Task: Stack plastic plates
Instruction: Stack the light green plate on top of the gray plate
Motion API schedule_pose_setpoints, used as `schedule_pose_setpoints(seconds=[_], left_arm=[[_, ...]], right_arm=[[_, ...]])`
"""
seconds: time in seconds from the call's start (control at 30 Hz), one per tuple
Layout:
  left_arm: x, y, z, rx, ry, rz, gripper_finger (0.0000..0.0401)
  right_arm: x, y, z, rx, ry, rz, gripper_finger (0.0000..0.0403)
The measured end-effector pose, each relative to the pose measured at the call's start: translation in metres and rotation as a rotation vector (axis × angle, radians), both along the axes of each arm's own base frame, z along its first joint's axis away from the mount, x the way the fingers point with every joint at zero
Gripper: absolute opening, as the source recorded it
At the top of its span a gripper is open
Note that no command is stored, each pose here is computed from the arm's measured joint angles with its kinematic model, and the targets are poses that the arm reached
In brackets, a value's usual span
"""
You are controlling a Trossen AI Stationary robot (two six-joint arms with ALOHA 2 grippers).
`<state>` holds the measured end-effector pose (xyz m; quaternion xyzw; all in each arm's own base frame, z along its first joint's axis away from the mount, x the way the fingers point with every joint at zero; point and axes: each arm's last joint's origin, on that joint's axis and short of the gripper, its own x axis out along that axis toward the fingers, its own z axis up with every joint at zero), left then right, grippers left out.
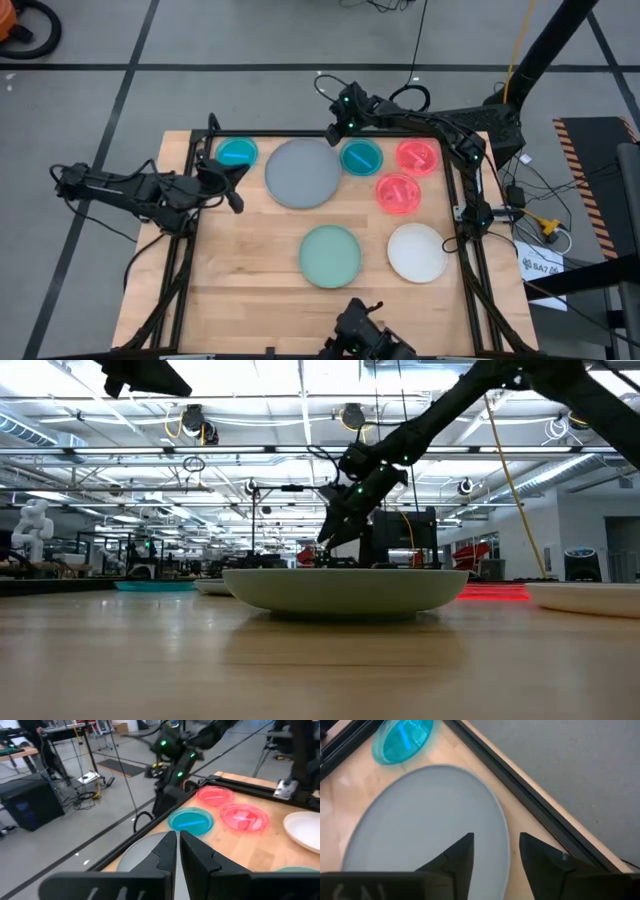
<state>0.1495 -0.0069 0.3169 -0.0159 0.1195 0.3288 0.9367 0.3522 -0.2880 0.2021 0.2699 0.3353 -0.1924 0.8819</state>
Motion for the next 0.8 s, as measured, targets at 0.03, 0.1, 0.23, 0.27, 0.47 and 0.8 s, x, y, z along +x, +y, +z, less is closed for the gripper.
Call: schedule_pose_setpoints(seconds=[0.03, 0.1, 0.23, 0.27, 0.47, 0.8], left_arm=[[0.001, 0.001, -0.001, 0.001, 0.006, 0.009, 0.003], [0.005, 0.003, -0.003, 0.008, 0.028, 0.025, 0.003], [0.014, 0.008, -0.009, 0.029, 0.081, 0.057, 0.003], [0.016, 0.009, -0.01, 0.036, 0.097, 0.064, 0.003], [0.029, 0.016, -0.02, 0.056, 0.206, 0.009, 0.003], [0.037, 0.032, -0.023, 0.118, 0.282, 0.003, 0.003]], right_arm=[[-0.002, 0.002, 0.005, -0.007, 0.004, 0.01, 0.0154], [-0.004, 0.009, 0.013, -0.015, 0.024, 0.039, 0.0155], [-0.005, 0.03, 0.032, -0.033, 0.057, 0.116, 0.0155], [-0.005, 0.036, 0.036, -0.036, 0.065, 0.138, 0.0155], [-0.021, 0.076, 0.049, -0.061, 0.071, 0.221, 0.0155], [-0.09, 0.124, 0.029, -0.052, 0.076, 0.016, 0.0155]])
